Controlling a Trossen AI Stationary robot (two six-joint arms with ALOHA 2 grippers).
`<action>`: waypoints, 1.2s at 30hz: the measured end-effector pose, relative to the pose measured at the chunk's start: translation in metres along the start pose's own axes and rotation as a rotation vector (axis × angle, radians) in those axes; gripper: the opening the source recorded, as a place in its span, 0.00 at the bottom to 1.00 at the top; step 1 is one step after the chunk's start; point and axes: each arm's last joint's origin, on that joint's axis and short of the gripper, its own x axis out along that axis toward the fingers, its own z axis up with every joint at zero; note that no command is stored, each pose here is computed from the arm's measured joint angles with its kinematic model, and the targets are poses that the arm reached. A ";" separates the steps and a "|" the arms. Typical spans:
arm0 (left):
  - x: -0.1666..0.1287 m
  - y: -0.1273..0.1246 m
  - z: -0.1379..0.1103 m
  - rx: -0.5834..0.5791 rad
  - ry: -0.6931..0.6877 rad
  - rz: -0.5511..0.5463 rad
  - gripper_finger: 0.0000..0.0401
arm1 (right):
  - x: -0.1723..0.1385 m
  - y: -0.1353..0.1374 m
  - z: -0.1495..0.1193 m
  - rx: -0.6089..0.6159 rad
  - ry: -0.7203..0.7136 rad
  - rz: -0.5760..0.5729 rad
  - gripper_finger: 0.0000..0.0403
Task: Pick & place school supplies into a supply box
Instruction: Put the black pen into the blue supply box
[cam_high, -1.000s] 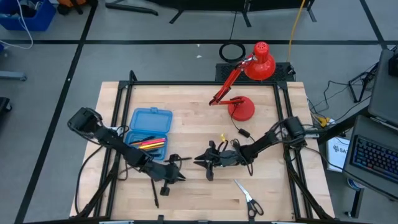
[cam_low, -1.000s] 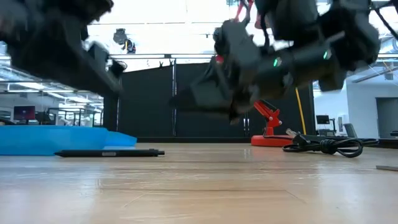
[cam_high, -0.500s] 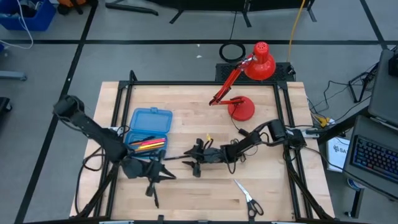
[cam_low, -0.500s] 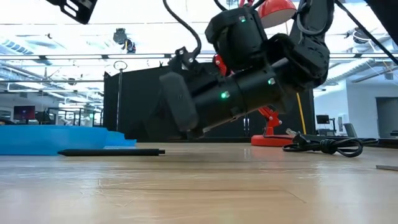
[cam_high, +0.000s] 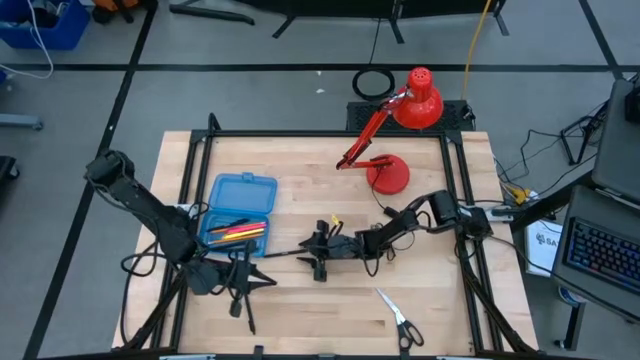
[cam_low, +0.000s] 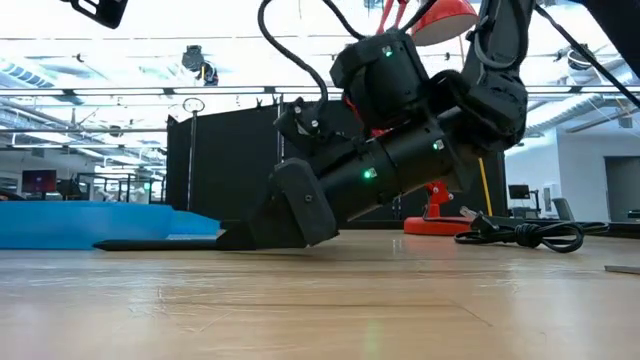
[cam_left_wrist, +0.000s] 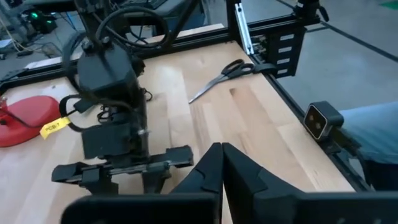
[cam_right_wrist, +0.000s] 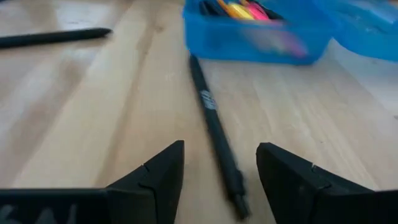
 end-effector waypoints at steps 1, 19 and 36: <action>0.000 0.000 0.000 0.000 0.000 0.001 0.03 | 0.000 -0.002 -0.001 0.008 0.006 0.007 0.46; 0.000 0.000 -0.001 0.003 0.006 0.012 0.01 | 0.012 -0.012 -0.023 0.043 -0.022 0.068 0.35; 0.000 0.001 -0.002 0.007 0.015 0.013 0.01 | 0.012 -0.010 -0.025 0.055 0.010 0.146 0.05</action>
